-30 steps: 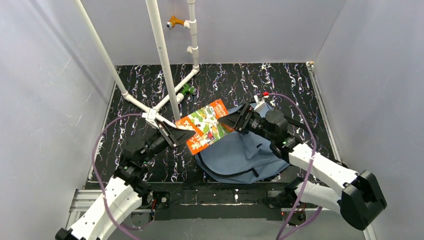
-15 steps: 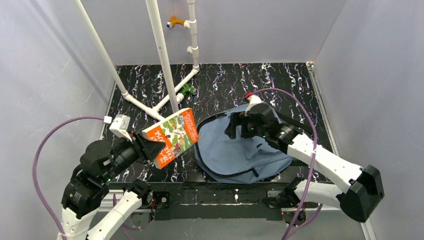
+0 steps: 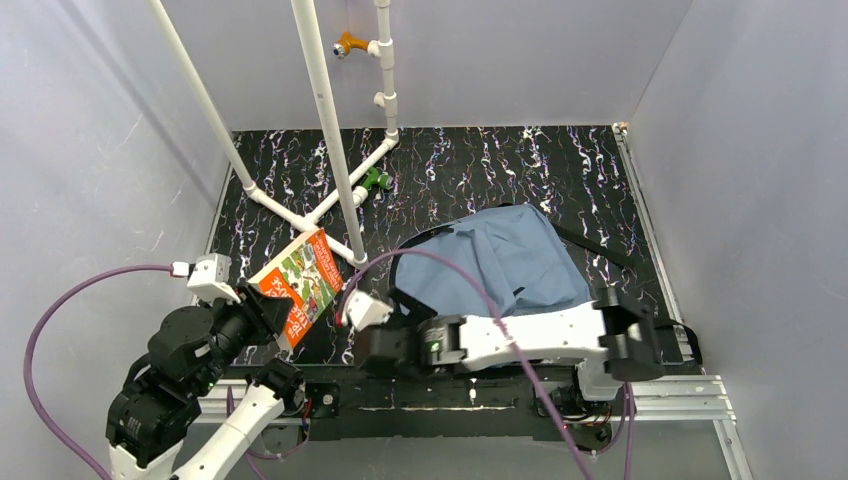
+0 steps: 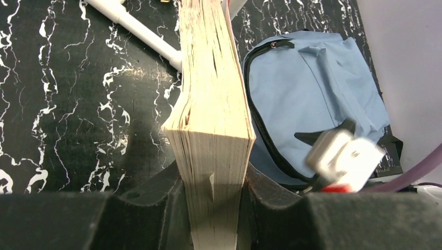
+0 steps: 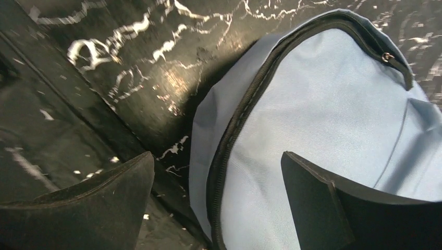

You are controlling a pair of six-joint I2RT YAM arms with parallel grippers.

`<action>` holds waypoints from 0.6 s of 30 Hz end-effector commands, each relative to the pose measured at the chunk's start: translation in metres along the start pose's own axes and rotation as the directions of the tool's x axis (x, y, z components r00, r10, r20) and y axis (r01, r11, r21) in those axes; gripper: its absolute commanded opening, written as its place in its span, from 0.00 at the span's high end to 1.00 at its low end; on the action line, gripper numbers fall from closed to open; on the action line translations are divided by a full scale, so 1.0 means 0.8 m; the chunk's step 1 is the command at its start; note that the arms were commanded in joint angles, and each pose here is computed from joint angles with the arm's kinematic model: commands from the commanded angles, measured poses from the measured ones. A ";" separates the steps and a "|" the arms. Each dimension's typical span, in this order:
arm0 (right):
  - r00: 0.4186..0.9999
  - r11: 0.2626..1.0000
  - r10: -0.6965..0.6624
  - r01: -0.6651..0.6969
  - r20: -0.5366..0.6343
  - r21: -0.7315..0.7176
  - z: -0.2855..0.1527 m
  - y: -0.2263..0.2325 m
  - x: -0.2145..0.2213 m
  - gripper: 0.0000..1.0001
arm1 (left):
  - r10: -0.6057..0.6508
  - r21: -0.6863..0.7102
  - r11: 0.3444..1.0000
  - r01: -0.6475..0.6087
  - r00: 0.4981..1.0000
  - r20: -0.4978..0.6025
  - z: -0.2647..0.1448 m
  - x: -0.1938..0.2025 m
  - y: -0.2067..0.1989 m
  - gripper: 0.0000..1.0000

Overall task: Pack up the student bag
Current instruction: Place the book in the student bag.

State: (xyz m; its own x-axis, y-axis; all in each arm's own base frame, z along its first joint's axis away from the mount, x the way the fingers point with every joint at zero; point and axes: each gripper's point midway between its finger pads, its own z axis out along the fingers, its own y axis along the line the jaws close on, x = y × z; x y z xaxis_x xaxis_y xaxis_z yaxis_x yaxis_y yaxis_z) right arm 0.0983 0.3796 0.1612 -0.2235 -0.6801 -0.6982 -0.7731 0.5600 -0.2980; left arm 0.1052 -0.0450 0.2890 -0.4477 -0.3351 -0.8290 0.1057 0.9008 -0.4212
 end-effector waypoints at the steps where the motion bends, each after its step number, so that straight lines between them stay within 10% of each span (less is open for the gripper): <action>1: 0.968 0.928 -0.209 0.241 -0.137 0.285 0.000 -0.031 0.024 0.02 | -0.029 -0.009 1.000 0.029 0.998 0.049 0.008 -0.016 -0.003 1.00; 10: 0.953 0.831 -0.249 0.302 -0.173 0.467 -0.011 -0.067 0.025 0.17 | -0.045 0.002 0.999 0.045 0.999 0.025 0.012 -0.007 -0.006 1.00; 18: 0.975 0.861 -0.173 0.217 -0.137 0.459 -0.015 -0.095 0.031 0.76 | -0.066 0.037 0.997 0.067 0.997 -0.046 0.022 0.007 -0.019 1.00</action>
State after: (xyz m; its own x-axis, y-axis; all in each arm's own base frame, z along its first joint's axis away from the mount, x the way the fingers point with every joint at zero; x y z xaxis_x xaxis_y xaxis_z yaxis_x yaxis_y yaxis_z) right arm 0.1271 0.3265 0.1567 -0.1463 -0.8614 -0.4864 -0.5042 0.4880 -0.7125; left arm 0.1069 -0.0509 0.2687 -0.5073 -0.3477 -0.7885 0.0697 0.8954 -0.4397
